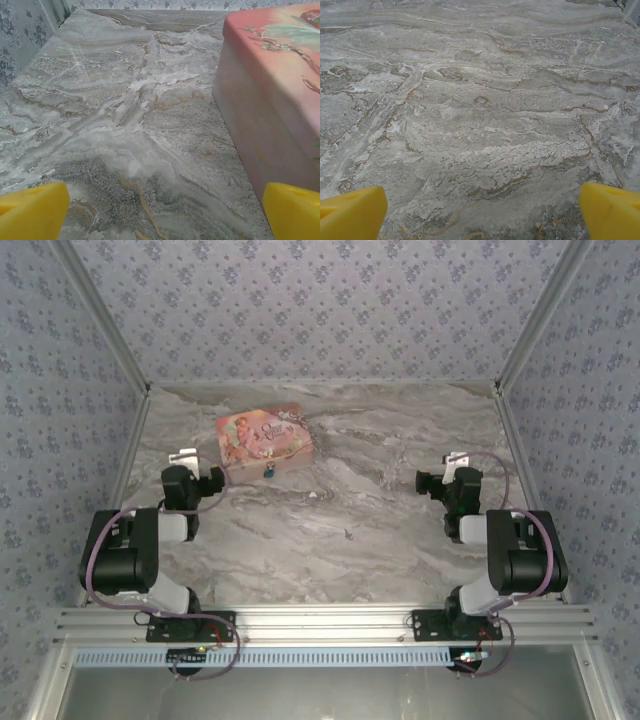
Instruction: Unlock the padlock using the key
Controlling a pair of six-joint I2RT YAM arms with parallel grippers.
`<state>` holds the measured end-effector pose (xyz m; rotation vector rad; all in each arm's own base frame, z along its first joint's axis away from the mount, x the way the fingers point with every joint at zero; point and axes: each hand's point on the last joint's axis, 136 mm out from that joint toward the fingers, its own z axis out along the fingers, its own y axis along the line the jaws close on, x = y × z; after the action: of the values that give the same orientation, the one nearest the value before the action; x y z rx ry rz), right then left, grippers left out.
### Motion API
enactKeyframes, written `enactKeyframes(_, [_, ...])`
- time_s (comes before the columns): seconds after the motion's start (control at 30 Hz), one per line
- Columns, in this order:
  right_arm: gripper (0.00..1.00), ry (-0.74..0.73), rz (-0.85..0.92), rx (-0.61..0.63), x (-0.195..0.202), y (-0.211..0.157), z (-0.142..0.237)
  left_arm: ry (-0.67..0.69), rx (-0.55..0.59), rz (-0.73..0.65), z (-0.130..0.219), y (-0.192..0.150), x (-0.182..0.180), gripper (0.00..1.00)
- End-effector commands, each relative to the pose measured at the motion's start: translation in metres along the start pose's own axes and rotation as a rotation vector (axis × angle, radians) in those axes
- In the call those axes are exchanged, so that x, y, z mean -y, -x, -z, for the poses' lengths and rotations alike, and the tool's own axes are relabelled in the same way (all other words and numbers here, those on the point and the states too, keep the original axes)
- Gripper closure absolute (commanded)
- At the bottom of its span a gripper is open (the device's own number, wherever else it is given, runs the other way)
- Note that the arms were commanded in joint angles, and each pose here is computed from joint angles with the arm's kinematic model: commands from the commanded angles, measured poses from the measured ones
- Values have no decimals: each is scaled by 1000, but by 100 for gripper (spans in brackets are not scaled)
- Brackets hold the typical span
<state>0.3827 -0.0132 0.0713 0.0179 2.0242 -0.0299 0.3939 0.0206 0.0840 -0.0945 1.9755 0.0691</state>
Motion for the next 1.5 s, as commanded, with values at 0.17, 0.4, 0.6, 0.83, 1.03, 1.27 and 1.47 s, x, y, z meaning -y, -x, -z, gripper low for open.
enactKeyframes(0.17, [0,-16,7,37,3,13,-3,-18,14,6,-1,6,4,1])
enactKeyframes(0.4, [0,-3,-6,39,5,14,-3,-17,15,6,-1,6,3,1])
enactKeyframes(0.6, [0,-39,-61,42,18,28,9,31,99,36,21,19,-7,1])
enactKeyframes(0.83, [0,6,-167,-83,4,51,42,56,105,198,72,61,-15,1])
enactKeyframes(1.03, [6,154,-230,-346,-61,26,84,-117,-1,471,107,75,16,1])
enactKeyframes(1.27, [14,337,-58,-655,-155,-31,132,-381,-107,541,129,56,95,2])
enactKeyframes(1.47, [26,426,93,-856,-205,-72,145,-446,-126,526,127,52,127,2])
